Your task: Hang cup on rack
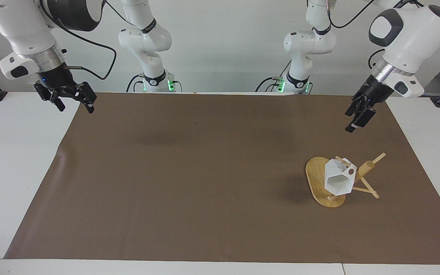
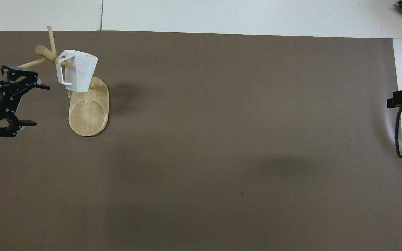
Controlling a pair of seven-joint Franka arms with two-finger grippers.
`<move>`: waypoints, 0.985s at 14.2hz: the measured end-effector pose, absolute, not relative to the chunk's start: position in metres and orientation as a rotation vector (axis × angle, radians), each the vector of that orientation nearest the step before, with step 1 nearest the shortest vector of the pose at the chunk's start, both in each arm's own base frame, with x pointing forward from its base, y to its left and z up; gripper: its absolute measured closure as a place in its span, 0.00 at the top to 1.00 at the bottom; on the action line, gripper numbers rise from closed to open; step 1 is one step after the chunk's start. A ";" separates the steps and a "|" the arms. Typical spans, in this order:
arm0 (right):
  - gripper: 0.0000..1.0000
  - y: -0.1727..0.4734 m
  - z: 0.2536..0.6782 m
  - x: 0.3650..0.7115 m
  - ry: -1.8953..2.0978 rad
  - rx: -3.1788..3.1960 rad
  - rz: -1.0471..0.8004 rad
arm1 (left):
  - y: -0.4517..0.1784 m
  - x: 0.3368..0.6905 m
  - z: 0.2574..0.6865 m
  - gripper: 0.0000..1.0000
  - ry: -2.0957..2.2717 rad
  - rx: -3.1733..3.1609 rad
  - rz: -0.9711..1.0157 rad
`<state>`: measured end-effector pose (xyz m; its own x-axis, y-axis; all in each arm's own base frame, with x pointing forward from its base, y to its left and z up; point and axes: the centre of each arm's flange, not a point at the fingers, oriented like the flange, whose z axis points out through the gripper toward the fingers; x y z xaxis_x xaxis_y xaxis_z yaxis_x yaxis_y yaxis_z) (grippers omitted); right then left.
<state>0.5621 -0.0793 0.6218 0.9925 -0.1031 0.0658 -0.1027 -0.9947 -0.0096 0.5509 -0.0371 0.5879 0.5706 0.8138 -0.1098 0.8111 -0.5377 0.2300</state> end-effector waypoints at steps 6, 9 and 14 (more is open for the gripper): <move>1.00 -0.079 0.622 0.562 0.162 -3.130 -0.104 | -0.057 0.546 0.611 1.00 0.691 2.953 0.124; 1.00 -0.079 0.622 0.562 0.162 -3.130 -0.103 | -0.054 0.546 0.618 1.00 0.378 3.071 0.148; 1.00 -0.079 0.621 0.562 0.162 -3.130 -0.103 | -0.046 0.539 0.629 1.00 -0.075 3.123 0.039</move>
